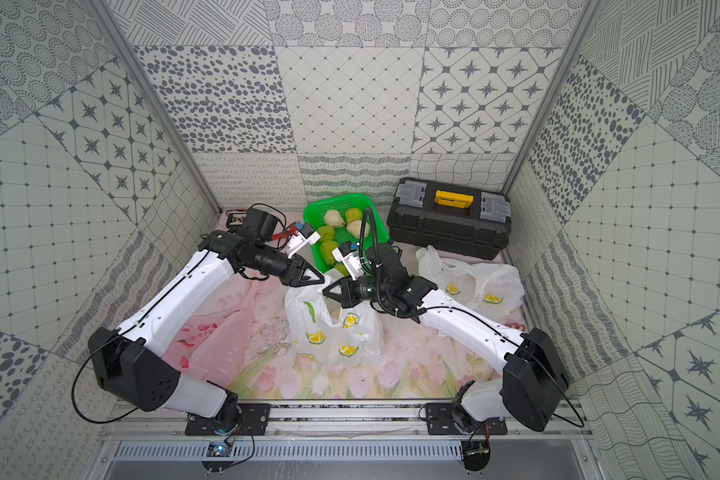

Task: Place the pears into plastic bags & tie knots
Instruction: Tie the plastic bag at the center of the board.

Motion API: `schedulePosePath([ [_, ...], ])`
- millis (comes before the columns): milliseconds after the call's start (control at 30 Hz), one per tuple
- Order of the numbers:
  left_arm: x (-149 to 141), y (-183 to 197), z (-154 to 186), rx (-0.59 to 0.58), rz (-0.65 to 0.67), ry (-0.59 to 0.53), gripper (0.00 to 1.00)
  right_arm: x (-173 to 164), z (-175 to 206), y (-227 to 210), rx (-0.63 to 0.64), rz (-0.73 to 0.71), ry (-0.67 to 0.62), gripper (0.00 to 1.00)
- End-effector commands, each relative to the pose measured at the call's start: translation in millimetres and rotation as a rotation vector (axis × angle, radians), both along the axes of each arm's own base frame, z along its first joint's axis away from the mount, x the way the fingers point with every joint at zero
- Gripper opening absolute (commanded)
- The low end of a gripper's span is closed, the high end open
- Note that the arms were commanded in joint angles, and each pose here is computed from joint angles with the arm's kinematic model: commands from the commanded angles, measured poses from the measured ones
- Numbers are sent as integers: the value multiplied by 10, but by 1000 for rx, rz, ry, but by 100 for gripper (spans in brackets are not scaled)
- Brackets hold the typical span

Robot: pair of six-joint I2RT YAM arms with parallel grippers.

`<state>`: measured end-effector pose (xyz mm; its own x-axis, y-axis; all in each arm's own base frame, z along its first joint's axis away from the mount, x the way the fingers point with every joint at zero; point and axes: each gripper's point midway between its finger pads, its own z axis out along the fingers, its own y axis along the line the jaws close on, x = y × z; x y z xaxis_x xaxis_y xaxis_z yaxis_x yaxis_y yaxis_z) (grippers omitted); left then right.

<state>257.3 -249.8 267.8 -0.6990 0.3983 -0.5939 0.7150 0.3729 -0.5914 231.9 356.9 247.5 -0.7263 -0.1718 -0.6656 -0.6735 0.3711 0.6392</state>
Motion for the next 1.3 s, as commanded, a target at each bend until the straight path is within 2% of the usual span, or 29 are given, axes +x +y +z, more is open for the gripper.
schedulePosePath([
  [0,-155,-40,146,-86,-79,-6,38,-32,-3,-35,-2,21,-42,0],
  [100,-209,1,82,-62,-87,-4,39,-49,-14,-54,-12,33,-44,0],
  [267,-158,-61,58,-59,-73,19,48,-59,3,-39,-10,48,-51,0],
  [467,-70,-120,-133,20,-64,36,44,-59,20,-18,0,46,-60,0],
  [533,-80,-149,-182,40,-76,42,41,-68,11,-15,0,48,-60,0],
  [633,-75,-164,-223,63,-81,39,29,-78,5,-18,-1,51,-57,0],
  [800,51,-165,-200,74,-32,-4,0,-124,14,-51,-14,58,-65,0],
  [867,113,-133,-183,88,-1,-60,0,-157,47,-104,-17,63,-69,0],
  [1033,91,-94,0,24,22,-232,0,-131,323,-409,-8,15,-112,15],
  [1100,78,-75,59,3,35,-287,0,-85,392,-565,-79,-23,-171,23],
  [1200,56,-71,91,-12,40,-309,0,-25,338,-670,-215,-39,-235,50],
  [1267,48,-82,97,-15,42,-315,0,5,266,-659,-280,-29,-255,61],
])
